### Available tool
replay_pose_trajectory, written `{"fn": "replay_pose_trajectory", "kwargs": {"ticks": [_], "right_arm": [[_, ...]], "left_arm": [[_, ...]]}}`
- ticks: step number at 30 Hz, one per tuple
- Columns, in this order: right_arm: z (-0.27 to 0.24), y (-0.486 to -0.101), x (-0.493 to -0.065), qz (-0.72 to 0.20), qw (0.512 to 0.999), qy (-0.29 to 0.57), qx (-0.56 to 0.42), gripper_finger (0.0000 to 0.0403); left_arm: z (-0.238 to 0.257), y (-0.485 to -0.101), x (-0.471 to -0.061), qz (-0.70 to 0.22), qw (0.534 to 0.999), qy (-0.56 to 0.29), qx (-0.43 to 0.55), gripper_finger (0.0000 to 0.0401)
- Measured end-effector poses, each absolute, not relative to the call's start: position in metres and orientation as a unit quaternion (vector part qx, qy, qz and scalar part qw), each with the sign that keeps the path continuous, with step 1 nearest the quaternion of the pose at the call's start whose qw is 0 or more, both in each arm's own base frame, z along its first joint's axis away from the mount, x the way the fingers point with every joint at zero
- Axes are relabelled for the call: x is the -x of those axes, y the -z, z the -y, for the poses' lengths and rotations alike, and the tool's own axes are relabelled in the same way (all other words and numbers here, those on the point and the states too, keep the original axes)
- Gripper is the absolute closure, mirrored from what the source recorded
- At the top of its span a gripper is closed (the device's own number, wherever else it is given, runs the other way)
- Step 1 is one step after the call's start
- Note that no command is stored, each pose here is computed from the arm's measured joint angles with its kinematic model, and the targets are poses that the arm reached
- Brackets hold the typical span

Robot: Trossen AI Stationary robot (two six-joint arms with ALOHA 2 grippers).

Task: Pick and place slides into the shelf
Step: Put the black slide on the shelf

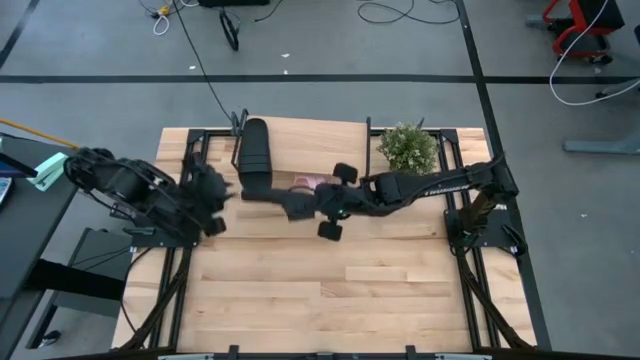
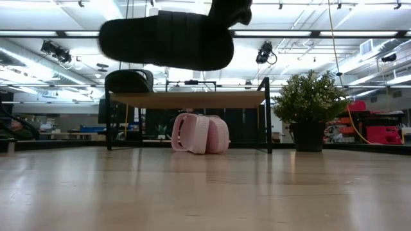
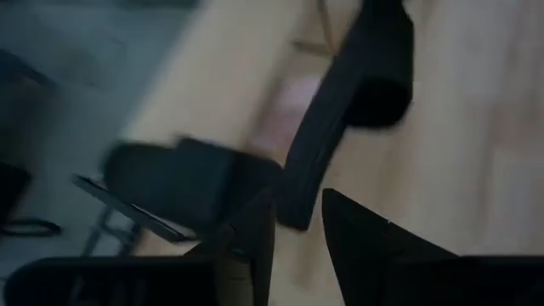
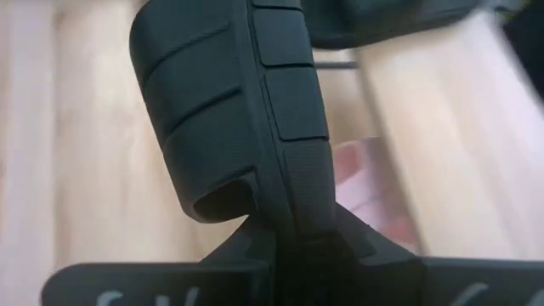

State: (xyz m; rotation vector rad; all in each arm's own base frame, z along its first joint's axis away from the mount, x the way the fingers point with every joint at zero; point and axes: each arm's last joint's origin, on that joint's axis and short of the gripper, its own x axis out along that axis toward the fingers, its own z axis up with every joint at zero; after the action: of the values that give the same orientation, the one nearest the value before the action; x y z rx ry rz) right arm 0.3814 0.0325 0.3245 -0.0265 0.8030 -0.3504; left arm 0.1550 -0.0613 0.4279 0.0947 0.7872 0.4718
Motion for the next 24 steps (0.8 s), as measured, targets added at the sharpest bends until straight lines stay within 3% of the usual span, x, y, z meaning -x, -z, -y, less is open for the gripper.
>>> {"fn": "replay_pose_trajectory", "kwargs": {"ticks": [8,18,24], "right_arm": [[0.005,-0.341,-0.391,-0.270,0.915,0.277,-0.117,0.0350],[0.030,-0.350,-0.378,-0.240,0.903,0.310,-0.176,0.0350],[0.019,-0.346,-0.336,-0.220,0.902,0.309,-0.207,0.0350]], "left_arm": [[0.071,-0.442,-0.154,-0.214,0.914,-0.331,-0.101,0.0306],[0.096,-0.433,-0.160,-0.204,0.918,-0.315,-0.130,0.0321],[0.104,-0.427,-0.164,-0.183,0.912,-0.338,-0.147,0.0330]]}}
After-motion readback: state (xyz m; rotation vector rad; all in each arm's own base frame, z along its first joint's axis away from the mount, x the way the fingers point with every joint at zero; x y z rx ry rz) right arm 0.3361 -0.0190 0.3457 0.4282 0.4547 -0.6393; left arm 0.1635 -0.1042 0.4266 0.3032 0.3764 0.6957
